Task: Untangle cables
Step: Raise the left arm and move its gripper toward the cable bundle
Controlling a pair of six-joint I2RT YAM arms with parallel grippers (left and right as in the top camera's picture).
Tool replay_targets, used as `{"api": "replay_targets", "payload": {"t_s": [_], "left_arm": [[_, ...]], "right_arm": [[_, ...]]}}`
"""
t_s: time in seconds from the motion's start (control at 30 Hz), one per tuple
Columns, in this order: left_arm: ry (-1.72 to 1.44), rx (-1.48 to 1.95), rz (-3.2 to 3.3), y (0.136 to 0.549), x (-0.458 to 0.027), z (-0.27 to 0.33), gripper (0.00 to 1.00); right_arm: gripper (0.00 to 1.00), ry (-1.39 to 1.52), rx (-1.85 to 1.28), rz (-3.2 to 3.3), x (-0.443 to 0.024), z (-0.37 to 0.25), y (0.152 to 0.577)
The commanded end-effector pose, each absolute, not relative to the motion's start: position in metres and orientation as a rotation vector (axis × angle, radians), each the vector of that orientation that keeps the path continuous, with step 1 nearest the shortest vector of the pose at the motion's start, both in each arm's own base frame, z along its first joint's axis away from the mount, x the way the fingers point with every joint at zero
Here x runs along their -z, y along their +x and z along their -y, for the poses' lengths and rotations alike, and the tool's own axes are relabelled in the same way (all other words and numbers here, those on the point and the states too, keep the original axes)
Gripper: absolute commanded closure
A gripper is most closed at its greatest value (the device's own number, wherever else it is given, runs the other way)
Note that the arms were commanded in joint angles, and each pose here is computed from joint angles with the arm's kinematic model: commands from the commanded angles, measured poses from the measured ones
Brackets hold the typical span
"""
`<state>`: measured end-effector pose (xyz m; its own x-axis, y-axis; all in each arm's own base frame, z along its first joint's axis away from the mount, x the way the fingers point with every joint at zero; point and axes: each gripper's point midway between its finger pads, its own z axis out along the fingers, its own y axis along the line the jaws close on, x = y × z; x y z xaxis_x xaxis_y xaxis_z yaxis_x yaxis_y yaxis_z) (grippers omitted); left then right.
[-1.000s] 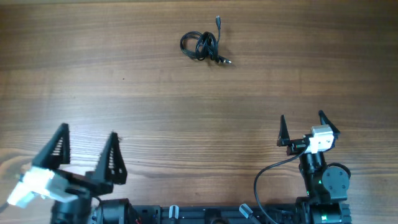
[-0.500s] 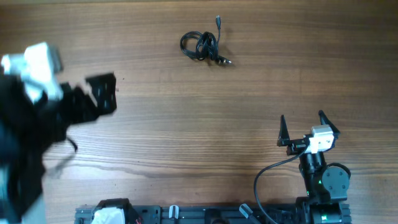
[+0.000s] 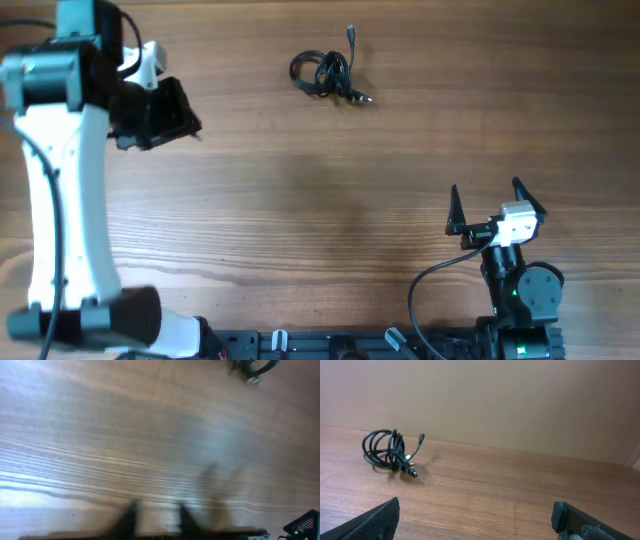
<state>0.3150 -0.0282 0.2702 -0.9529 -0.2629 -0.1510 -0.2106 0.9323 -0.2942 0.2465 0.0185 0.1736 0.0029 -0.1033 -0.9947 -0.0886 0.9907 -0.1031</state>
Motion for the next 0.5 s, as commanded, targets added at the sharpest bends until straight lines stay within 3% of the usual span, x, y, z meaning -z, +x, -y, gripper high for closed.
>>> {"api": "replay_targets", "payload": {"t_s": [0.0,0.47], "left_arm": [[-0.346,0.443,-2.975,0.320,-0.248,0.034,0.96],[-0.356,0.521,-2.955,0.348,-0.187,0.058,0.96]], "right_arm": [[0.00,-0.165,0.018,-1.559,-0.176,-0.019,0.246],[0.00,-0.164,0.017,-1.559,-0.176,-0.019,0.246]]}}
